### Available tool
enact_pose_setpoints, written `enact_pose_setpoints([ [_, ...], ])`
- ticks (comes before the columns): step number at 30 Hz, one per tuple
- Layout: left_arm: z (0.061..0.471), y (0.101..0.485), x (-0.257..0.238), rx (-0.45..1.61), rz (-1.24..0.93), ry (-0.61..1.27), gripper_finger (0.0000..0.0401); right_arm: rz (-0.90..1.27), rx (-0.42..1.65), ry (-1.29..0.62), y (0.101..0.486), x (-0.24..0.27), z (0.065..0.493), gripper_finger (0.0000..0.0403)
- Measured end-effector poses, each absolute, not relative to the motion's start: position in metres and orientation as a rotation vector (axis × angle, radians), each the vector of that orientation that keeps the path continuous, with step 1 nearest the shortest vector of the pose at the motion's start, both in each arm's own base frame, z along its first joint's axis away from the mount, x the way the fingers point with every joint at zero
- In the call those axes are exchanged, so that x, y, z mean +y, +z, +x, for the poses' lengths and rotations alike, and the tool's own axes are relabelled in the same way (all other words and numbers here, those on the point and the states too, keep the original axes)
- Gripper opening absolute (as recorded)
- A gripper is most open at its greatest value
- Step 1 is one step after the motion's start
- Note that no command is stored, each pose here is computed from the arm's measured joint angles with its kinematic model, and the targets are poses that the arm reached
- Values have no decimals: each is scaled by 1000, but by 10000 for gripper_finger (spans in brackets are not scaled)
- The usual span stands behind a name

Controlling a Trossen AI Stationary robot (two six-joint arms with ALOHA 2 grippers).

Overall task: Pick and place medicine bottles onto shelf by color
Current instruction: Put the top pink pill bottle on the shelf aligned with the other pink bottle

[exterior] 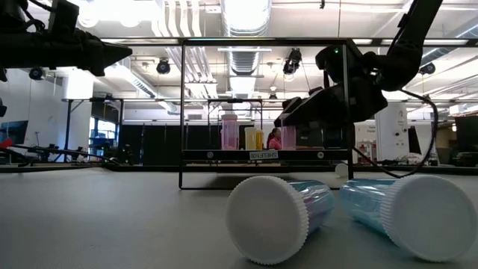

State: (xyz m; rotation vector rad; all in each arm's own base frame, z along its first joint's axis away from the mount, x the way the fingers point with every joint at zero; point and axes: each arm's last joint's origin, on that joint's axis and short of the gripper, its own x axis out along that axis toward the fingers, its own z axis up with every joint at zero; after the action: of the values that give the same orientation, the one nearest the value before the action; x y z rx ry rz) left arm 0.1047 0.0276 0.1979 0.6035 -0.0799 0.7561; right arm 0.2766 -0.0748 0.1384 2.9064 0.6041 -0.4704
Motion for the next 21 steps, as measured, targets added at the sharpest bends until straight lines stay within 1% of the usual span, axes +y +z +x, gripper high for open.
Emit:
enact_pose_setpoints([
  [8, 105, 198, 28, -80, 604, 756, 72, 2873, 606, -485, 143, -74, 273, 137],
  [16, 105, 198, 28, -80, 604, 756, 72, 2868, 606, -482, 143, -74, 273, 171],
  [21, 105, 198, 28, -80, 604, 756, 72, 2869, 587, -488, 143, -74, 273, 182],
])
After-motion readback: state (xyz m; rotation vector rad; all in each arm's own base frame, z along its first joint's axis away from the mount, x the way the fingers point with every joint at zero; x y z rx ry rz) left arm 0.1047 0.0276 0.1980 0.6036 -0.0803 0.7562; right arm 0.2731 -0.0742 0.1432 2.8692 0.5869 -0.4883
